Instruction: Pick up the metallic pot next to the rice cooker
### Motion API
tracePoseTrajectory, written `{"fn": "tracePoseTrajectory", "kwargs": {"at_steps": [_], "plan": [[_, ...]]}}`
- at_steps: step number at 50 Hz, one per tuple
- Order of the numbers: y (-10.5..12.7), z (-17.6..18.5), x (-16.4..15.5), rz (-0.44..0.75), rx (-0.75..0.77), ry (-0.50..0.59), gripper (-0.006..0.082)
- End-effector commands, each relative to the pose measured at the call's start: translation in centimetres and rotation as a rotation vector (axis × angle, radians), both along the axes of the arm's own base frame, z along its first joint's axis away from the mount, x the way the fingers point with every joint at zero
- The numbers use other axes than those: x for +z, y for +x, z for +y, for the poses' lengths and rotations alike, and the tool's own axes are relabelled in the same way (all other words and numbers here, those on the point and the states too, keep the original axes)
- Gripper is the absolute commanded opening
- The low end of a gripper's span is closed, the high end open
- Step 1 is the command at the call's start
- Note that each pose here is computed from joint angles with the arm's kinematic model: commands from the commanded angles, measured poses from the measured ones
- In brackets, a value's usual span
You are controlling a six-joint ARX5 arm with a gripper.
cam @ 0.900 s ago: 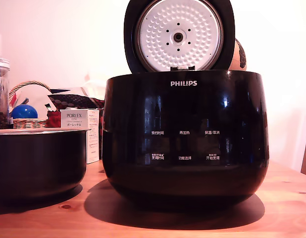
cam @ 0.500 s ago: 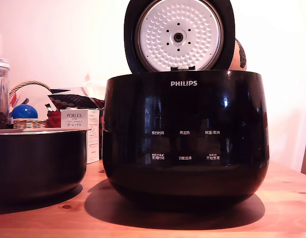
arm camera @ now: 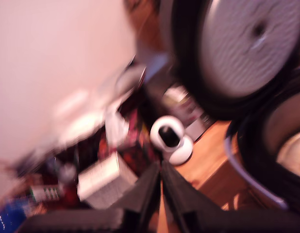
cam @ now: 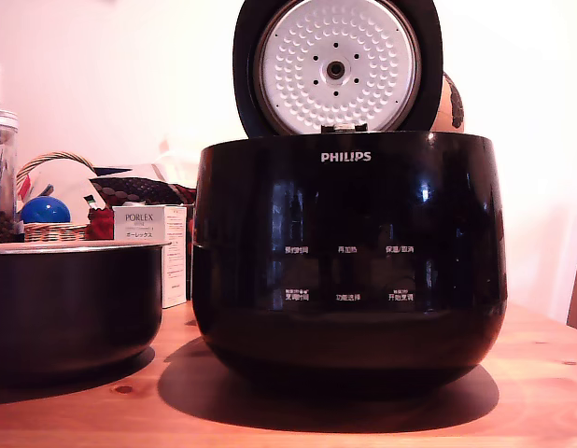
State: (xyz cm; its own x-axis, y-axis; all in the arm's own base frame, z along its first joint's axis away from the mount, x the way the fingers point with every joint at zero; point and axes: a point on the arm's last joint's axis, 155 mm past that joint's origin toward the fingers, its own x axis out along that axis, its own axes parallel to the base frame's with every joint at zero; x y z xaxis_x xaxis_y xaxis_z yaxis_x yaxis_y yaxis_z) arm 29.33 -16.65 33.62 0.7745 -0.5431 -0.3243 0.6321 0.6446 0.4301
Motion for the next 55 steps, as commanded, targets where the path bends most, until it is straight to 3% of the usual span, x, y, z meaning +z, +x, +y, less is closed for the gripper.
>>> {"fn": "tracePoseTrajectory", "kwargs": {"at_steps": [1, 13, 21, 29, 41, 49, 55], "plan": [[-6.1, 2.4, -10.9, 0.453, -0.031, 0.22, -0.0024], [-11.4, 4.7, -15.4, 0.746, -0.033, 0.344, -0.0024], [-12.7, 5.4, -17.0, 0.865, -0.031, 0.396, 0.0025], [-12.2, 5.3, -18.4, 0.945, -0.027, 0.421, 0.0094], [-10.2, 4.6, -21.1, 1.02, -0.02, 0.458, 0.0342], [-8.0, 5.8, -22.5, 0.99, 0.047, 0.541, 0.0441], [-6.4, 5.8, -23.0, 0.948, 0.065, 0.561, 0.0454]]}}
